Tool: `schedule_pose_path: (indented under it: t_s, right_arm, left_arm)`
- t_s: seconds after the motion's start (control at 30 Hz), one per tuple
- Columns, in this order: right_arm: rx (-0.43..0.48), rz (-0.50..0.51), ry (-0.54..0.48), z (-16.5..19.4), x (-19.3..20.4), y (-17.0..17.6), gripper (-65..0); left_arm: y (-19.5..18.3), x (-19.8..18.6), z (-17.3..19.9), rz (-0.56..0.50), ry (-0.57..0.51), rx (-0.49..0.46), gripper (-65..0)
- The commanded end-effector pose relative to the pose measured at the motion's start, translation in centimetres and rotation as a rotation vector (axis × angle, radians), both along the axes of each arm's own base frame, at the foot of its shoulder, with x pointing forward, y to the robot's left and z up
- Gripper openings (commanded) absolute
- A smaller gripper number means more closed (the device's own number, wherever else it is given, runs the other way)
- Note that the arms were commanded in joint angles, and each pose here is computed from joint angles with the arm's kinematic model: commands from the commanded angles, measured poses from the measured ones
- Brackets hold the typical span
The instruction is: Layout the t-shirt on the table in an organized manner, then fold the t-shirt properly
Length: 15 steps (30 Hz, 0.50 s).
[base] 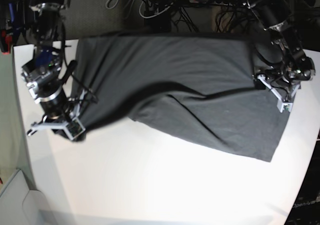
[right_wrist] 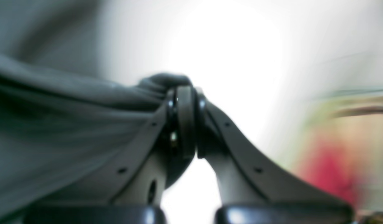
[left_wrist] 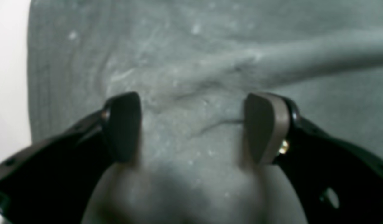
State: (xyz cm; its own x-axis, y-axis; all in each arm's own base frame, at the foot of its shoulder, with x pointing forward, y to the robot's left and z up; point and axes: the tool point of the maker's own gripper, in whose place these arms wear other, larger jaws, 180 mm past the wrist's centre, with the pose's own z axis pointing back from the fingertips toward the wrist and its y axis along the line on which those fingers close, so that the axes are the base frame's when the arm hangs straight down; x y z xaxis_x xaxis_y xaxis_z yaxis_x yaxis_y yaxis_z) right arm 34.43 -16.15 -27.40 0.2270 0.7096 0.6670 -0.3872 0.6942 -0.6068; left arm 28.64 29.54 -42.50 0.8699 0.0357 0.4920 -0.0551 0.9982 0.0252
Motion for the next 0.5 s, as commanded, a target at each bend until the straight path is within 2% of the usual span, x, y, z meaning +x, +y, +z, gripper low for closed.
schedule_pose_path:
  t_s: [0.0,0.13,0.27,0.47]
  right_arm:
    - [0.007,0.032,0.133,-3.5,-2.4,1.2,-65.0]
    - [-0.006,0.020,0.113,-2.7,-2.0,0.7,-65.0]
    - [0.028,0.020,0.047,-0.4,0.6,2.1,-65.0]
    - [0.009,-0.010,0.074,-0.6,0.6,1.7,-65.0]
  left_arm:
    - [1.1,1.5,1.0,0.007,-0.013,0.038,-13.8]
    - [3.2,2.2,-0.3,0.030,0.055,0.011,-13.8]
    - [4.6,4.1,-0.3,0.045,-0.010,-0.002,-13.8]
    - [5.1,3.8,-0.4,0.026,0.006,0.027,-13.8]
